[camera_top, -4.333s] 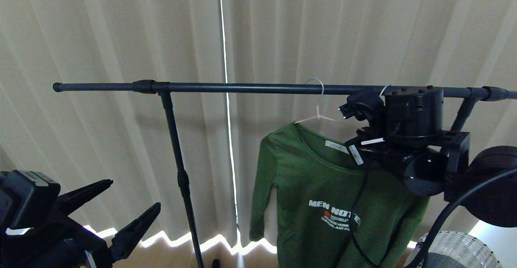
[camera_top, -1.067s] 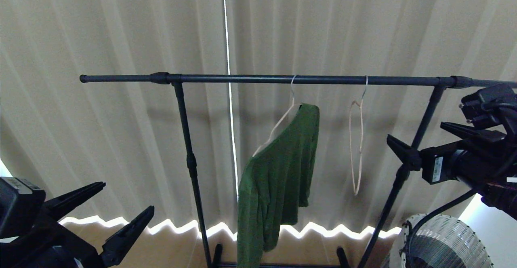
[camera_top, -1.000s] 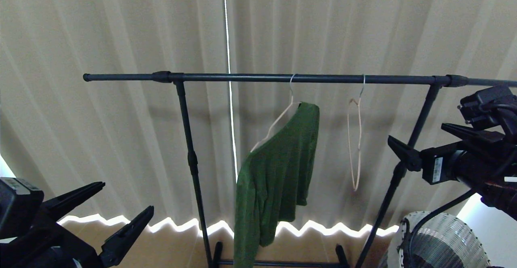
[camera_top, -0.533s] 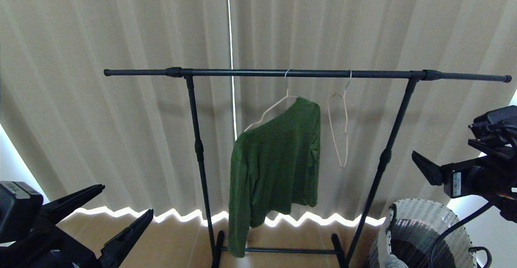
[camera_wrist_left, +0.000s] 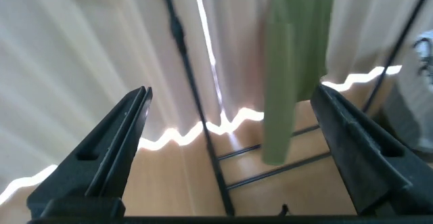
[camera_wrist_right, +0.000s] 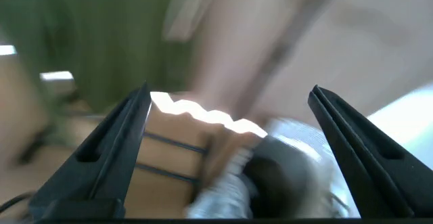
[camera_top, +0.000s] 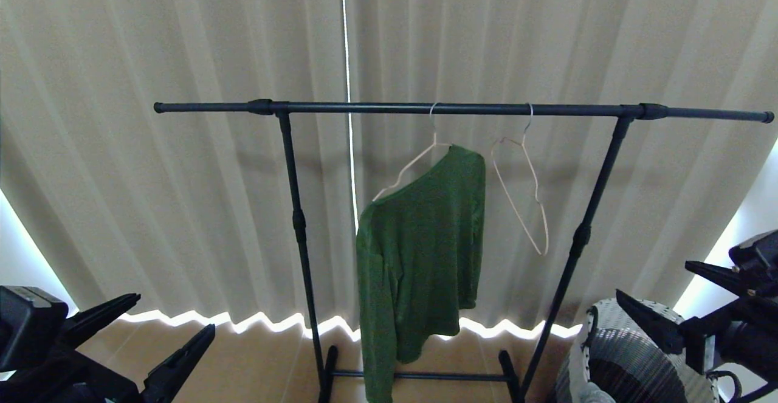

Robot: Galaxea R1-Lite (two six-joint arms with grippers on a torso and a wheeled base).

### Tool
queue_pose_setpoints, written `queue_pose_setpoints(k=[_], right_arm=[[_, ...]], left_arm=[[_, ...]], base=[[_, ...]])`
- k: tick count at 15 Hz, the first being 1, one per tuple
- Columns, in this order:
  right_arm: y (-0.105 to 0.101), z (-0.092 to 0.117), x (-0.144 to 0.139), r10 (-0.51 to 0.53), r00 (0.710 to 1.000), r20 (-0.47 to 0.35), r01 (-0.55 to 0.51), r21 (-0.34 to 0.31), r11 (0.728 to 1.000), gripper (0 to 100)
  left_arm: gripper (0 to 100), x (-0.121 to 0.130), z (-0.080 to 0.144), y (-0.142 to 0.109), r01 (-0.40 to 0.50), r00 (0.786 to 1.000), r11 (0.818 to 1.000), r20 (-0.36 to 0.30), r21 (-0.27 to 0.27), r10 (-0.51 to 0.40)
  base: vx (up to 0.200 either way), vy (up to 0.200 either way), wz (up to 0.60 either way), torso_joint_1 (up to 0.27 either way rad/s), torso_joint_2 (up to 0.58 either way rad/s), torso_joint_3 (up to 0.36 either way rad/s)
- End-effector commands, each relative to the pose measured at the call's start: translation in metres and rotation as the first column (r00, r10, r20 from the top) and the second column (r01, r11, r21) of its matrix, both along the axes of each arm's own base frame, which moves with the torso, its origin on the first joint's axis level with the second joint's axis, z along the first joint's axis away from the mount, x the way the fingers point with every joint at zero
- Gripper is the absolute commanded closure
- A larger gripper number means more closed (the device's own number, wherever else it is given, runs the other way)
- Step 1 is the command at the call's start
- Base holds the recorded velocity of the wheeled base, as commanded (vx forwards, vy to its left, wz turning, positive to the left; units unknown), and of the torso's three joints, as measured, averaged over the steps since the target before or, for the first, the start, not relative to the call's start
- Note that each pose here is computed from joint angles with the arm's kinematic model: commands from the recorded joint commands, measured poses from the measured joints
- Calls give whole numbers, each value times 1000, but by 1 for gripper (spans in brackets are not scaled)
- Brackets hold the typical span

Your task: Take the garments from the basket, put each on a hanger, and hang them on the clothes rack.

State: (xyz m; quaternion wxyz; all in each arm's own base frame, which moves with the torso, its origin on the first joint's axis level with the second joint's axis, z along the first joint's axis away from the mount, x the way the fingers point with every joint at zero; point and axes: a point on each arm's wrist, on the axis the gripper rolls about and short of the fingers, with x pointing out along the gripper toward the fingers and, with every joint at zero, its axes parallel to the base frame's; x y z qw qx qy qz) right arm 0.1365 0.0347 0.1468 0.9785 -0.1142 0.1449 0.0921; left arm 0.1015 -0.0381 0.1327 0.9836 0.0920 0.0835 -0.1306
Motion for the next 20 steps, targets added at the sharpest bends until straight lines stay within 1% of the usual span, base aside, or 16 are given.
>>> queue_pose_setpoints(k=[1, 3, 6, 7, 9, 10, 11, 12, 15, 17, 18, 20], right_arm=[[-13, -11, -14, -10, 1000, -20, 10, 23, 1000, 0], [-22, -20, -22, -71, 997, -40, 72, 15, 997, 0], [-25, -27, -39, -86, 996, -31, 86, 14, 996, 0], [-26, -31, -42, -88, 995, -39, 89, 16, 996, 0], [-28, -32, -41, -110, 993, -46, 111, 12, 994, 0], [-29, -33, -39, -126, 990, -64, 126, 8, 992, 0], [-29, -33, -39, -126, 990, -64, 126, 8, 992, 0], [-32, -35, -39, -152, 985, -79, 153, 7, 988, 0], [-32, -36, -40, -156, 985, -79, 157, 5, 988, 0], [-32, -37, -41, -156, 984, -83, 157, 4, 988, 0], [-32, -38, -41, -156, 984, -85, 157, 4, 988, 0], [-32, -38, -42, -156, 984, -85, 157, 4, 988, 0]], left_arm=[[0, -6, -2, 6, -37, 999, 999, 12, -7, 37], [0, -7, -1, 10, -65, 998, 998, 25, -10, 66], [0, -5, -2, 10, -78, 997, 997, 11, -5, 78], [0, -2, -2, 9, -79, 997, 997, 4, 0, 79], [0, 4, 2, 9, -91, 996, 996, 12, 18, 90], [0, 6, 4, 9, -90, 996, 996, 17, 21, 89], [0, 6, 4, 9, -90, 996, 996, 17, 21, 89], [0, 6, 3, 9, -91, 996, 996, 13, 23, 91], [0, 5, 5, 9, -93, 995, 995, 27, 29, 92], [0, 5, 5, 10, -96, 995, 995, 27, 29, 95], [0, 6, 4, 11, -112, 993, 993, 23, 32, 111], [0, 6, 3, 13, -119, 993, 992, -1, 42, 119]], base=[[0, 0, 0, 0, 0, 0], [0, 0, 0, 0, 0, 0], [0, 0, 0, 0, 0, 0], [0, 0, 0, 0, 0, 0], [0, 0, 0, 0, 0, 0], [0, 0, 0, 0, 0, 0], [0, 0, 0, 0, 0, 0], [0, 0, 0, 0, 0, 0], [0, 0, 0, -14, 25, 15], [0, 0, 0, -144, 339, 180], [0, 0, 0, -188, 447, 242], [0, 0, 0, -207, 493, 266]])
